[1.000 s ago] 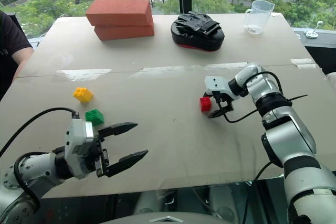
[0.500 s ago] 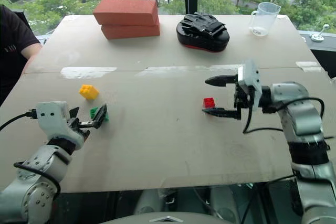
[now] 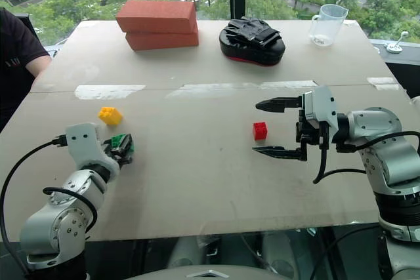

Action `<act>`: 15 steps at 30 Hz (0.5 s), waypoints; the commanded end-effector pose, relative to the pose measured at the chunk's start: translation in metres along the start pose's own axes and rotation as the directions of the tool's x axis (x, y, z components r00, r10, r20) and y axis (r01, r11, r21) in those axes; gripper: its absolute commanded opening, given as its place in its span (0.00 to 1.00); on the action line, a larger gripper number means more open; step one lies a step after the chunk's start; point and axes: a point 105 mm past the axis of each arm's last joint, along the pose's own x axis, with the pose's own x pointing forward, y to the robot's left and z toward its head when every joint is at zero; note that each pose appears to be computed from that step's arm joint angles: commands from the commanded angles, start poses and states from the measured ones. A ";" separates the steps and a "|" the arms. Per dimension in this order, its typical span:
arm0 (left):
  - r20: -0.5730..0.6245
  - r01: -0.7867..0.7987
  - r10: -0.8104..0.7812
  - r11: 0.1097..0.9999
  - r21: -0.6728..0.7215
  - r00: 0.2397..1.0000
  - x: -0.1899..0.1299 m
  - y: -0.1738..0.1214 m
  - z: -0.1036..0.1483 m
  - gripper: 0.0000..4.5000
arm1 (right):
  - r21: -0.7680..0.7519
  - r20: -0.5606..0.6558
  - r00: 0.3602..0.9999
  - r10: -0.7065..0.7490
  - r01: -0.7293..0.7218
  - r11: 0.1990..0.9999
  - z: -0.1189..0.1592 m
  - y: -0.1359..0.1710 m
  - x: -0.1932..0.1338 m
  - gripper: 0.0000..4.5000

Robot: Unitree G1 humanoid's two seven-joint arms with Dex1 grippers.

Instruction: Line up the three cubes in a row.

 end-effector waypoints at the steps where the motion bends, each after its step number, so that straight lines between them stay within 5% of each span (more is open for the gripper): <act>1: 0.012 0.075 -0.075 0.997 0.024 0.997 0.002 -0.005 0.004 0.28 | -0.045 0.018 0.999 -0.032 0.032 0.998 0.012 -0.001 -0.005 1.00; 4: 0.049 0.233 -0.237 0.970 0.074 0.970 0.004 -0.017 0.018 0.28 | -0.041 0.003 0.997 -0.073 0.073 0.996 0.012 -0.002 -0.010 1.00; 6: 0.062 0.463 -0.478 0.870 0.169 0.876 0.003 -0.045 0.035 0.28 | -0.029 -0.020 0.991 -0.130 0.129 0.991 0.009 -0.003 -0.014 1.00; 10: -0.087 0.862 -0.887 0.413 0.293 0.454 -0.018 -0.104 0.045 0.28 | 0.030 -0.078 0.971 -0.227 0.230 0.973 0.002 0.003 -0.027 1.00; 15: -0.297 0.937 -0.946 0.015 0.349 0.126 -0.013 -0.133 0.033 0.28 | 0.071 -0.151 0.949 -0.278 0.291 0.954 -0.003 0.013 -0.042 1.00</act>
